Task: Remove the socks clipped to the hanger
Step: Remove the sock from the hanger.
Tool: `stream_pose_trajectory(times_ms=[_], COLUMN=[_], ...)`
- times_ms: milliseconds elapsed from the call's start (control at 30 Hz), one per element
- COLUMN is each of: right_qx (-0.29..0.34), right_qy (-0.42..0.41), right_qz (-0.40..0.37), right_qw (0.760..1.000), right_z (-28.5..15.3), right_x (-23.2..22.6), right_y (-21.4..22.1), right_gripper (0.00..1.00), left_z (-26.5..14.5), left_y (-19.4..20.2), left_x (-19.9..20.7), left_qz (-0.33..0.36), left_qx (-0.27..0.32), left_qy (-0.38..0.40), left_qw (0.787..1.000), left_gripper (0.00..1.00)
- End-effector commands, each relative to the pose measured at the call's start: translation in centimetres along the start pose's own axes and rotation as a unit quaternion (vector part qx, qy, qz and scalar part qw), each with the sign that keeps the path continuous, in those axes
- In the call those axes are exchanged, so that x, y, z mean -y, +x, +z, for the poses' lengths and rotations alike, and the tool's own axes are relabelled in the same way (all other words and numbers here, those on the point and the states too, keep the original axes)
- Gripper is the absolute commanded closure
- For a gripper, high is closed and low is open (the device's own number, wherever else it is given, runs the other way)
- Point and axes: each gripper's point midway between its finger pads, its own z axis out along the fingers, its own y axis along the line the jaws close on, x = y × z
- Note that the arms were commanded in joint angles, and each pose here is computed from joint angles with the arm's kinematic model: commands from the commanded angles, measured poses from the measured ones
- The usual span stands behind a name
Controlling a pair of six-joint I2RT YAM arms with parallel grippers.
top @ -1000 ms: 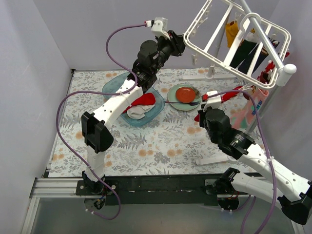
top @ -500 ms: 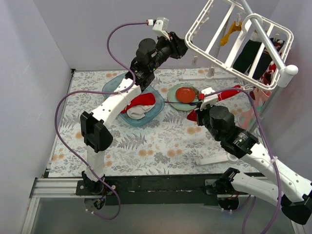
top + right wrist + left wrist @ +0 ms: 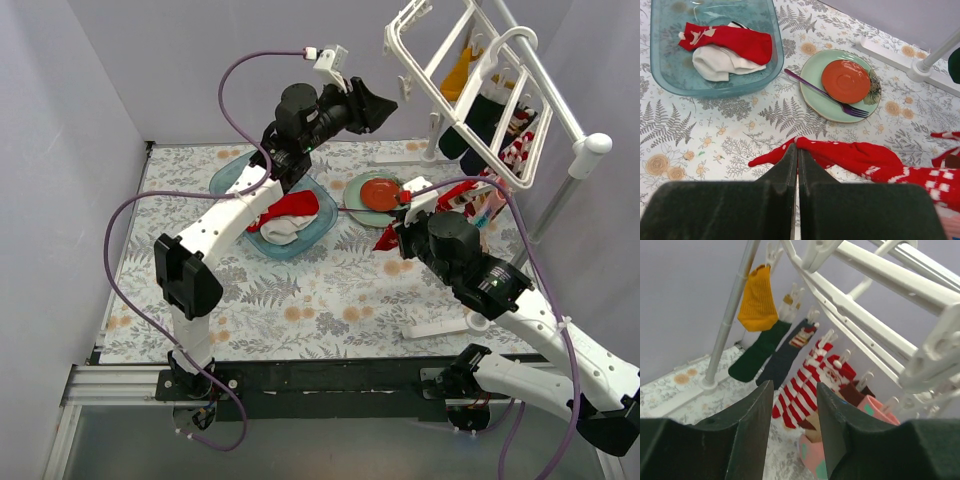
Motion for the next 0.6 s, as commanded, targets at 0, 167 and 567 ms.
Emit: stream_pose_trajectory(times_ms=[0,167,567], right_qx=[0.034,0.036,0.028], right_qy=[-0.028,-0.044,-0.059], right_qz=[0.000,-0.008,0.005], right_qw=[0.999,0.998,0.998], right_z=[-0.9,-0.9,-1.3], right_x=[-0.7,-1.3,-1.9], right_y=[-2.9,-3.0,-1.9], right_gripper=[0.99,0.99,0.99], left_z=[-3.4,-4.9,-9.3], left_y=[-2.7,0.2,6.0], left_x=[4.0,4.2,4.6], left_qz=[-0.015,-0.036,-0.051], left_qx=[0.005,-0.036,-0.128], left_qy=[0.042,0.059,0.087], left_qw=[0.999,0.997,0.987], left_gripper=[0.60,0.60,0.49])
